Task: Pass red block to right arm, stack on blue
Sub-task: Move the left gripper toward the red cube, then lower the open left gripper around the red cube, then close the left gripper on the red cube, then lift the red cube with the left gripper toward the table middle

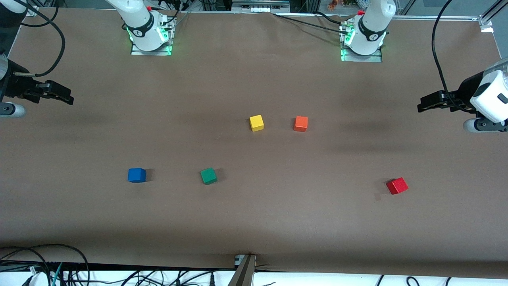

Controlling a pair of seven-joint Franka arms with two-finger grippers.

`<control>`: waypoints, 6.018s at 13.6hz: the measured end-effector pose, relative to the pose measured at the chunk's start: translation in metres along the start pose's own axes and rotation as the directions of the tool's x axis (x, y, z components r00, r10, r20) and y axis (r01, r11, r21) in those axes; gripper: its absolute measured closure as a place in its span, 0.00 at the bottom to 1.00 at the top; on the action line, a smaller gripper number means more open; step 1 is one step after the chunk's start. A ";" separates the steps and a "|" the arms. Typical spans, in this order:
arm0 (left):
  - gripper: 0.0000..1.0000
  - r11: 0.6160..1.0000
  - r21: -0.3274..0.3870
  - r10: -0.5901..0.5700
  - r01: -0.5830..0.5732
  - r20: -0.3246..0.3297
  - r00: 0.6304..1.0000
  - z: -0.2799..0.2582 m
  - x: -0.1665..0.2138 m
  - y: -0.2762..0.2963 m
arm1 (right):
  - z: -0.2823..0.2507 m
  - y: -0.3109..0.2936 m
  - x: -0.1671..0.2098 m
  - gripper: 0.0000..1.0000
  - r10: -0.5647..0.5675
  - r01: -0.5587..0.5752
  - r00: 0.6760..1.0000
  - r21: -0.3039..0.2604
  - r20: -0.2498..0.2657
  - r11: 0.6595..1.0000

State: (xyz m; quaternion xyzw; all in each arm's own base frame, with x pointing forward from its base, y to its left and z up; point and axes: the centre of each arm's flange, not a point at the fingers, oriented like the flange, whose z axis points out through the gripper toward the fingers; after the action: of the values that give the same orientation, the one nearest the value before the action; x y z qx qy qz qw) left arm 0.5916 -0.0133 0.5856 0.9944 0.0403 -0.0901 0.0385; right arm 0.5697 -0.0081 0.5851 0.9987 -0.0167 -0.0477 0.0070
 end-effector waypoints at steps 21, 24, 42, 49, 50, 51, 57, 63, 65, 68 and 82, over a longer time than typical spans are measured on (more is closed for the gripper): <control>0.00 0.976 0.043 -0.213 0.215 -0.040 0.976 0.253 0.171 -0.093 | 0.000 0.000 0.000 0.00 0.000 0.000 1.000 0.000 -0.001 1.000; 0.00 0.962 0.038 -0.266 0.269 -0.071 0.961 0.288 0.182 -0.088 | 0.000 0.000 0.000 0.00 0.001 -0.001 1.000 0.000 -0.001 1.000; 0.00 0.917 0.007 -0.394 0.400 -0.155 0.906 0.358 0.181 -0.077 | 0.000 0.000 0.000 0.00 0.001 -0.001 1.000 0.000 0.000 1.000; 0.19 0.916 0.007 -0.395 0.401 -0.158 0.905 0.366 0.181 -0.078 | 0.000 0.000 0.000 0.00 0.001 -0.001 1.000 0.000 0.000 1.000; 0.19 0.916 0.005 -0.395 0.401 -0.162 0.904 0.366 0.182 -0.078 | 0.000 0.000 0.000 0.00 0.001 -0.001 1.000 0.000 0.000 1.000; 0.20 0.916 0.004 -0.394 0.401 -0.165 0.904 0.365 0.182 -0.078 | 0.000 0.000 0.000 0.00 0.001 -0.001 1.000 0.000 0.000 1.000; 0.14 0.917 -0.001 -0.393 0.400 -0.178 0.902 0.364 0.183 -0.079 | 0.000 0.000 0.000 0.00 0.001 -0.001 1.000 0.000 0.000 1.000; 0.44 0.939 0.011 -0.335 0.343 -0.189 0.923 0.362 0.184 -0.087 | 0.000 0.000 0.000 0.00 0.001 -0.001 1.000 0.000 0.000 1.000; 0.44 0.956 0.020 -0.282 0.291 -0.192 0.940 0.360 0.185 -0.091 | 0.000 0.000 0.000 0.00 0.001 -0.001 1.000 0.000 0.000 1.000; 0.44 0.984 0.032 -0.162 0.173 -0.212 0.964 0.347 0.191 -0.082 | 0.000 0.000 0.000 0.00 0.001 -0.001 1.000 0.000 0.000 1.000; 0.44 0.738 -0.031 0.610 -0.675 -0.397 0.685 0.155 0.078 0.257 | 0.000 0.000 0.000 0.00 0.001 -0.001 1.000 0.001 0.000 1.000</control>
State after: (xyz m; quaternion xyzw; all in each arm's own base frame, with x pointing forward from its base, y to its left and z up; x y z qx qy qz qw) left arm 0.6631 -0.2760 0.4368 0.9360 -0.2977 0.1173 0.1468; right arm 0.5699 -0.0084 0.5851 0.9987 -0.0173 -0.0475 0.0067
